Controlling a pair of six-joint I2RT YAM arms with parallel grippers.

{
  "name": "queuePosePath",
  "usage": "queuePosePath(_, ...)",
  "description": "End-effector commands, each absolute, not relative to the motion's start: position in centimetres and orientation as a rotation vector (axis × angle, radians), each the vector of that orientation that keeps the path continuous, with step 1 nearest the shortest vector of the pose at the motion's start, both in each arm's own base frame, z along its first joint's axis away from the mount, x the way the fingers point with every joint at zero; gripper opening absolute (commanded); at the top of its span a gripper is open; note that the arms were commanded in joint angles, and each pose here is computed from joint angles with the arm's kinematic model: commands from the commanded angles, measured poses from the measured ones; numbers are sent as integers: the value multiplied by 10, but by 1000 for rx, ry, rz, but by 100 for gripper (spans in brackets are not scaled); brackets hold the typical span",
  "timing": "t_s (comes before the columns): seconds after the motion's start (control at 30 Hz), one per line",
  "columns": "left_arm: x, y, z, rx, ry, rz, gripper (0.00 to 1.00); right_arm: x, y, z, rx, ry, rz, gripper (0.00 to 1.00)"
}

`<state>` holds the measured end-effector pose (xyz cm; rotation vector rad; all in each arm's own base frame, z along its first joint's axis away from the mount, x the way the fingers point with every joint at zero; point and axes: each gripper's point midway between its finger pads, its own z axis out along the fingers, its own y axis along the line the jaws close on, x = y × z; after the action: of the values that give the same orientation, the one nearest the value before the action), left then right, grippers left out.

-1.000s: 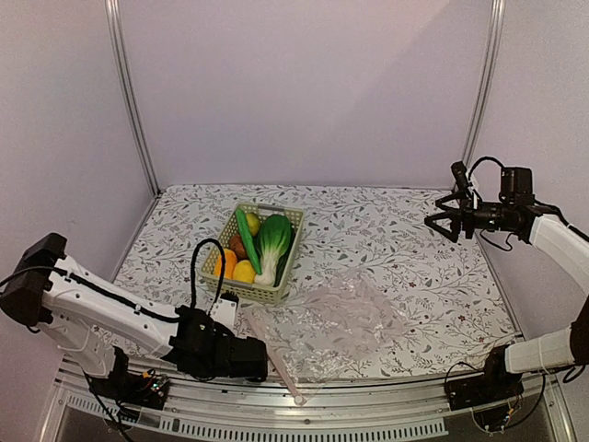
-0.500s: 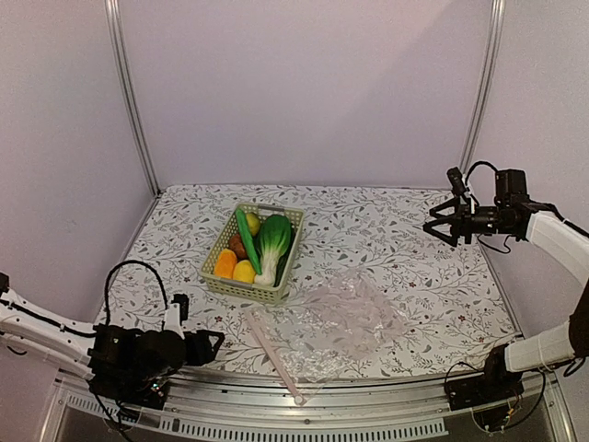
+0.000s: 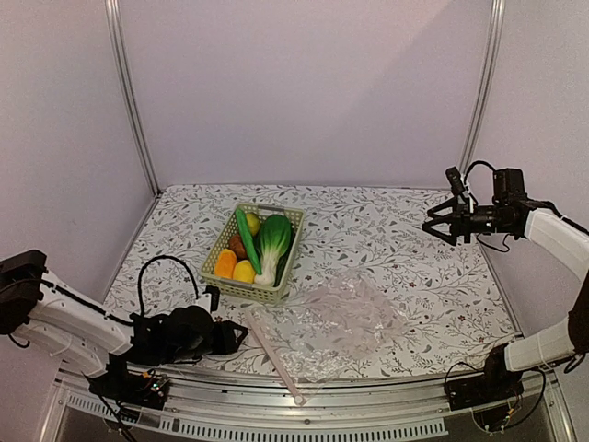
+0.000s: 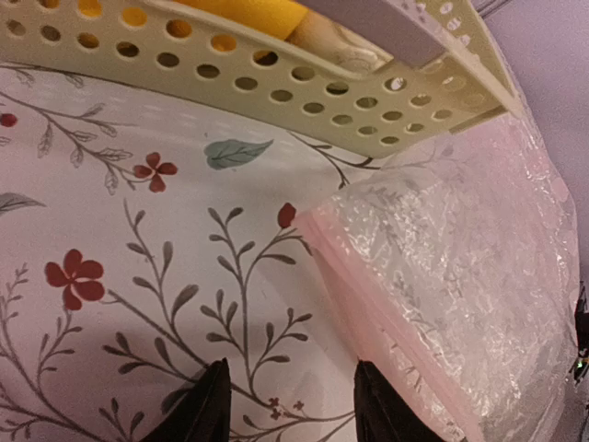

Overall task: Place the food in the zip-top bag and seal the zipper
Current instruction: Pick up the zipper food storage bag at the corner of the board.

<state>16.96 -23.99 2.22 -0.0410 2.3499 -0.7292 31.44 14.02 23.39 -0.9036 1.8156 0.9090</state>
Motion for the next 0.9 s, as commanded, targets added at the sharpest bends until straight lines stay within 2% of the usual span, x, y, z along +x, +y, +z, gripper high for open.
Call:
queuePosePath(0.0,168,-265,21,37,2372,-856,46,314,143,238,-921,1808,919,78)
queuePosePath(0.5,189,-302,22,157,2278,-1042,38,315,145,235,-919,1813,962,77)
queuePosePath(0.7,206,-341,27,227,2218,-1116,28,311,148,234,-929,1815,971,75)
queuePosePath(0.87,213,-372,35,283,2161,-1199,14,309,149,233,-932,1816,986,74)
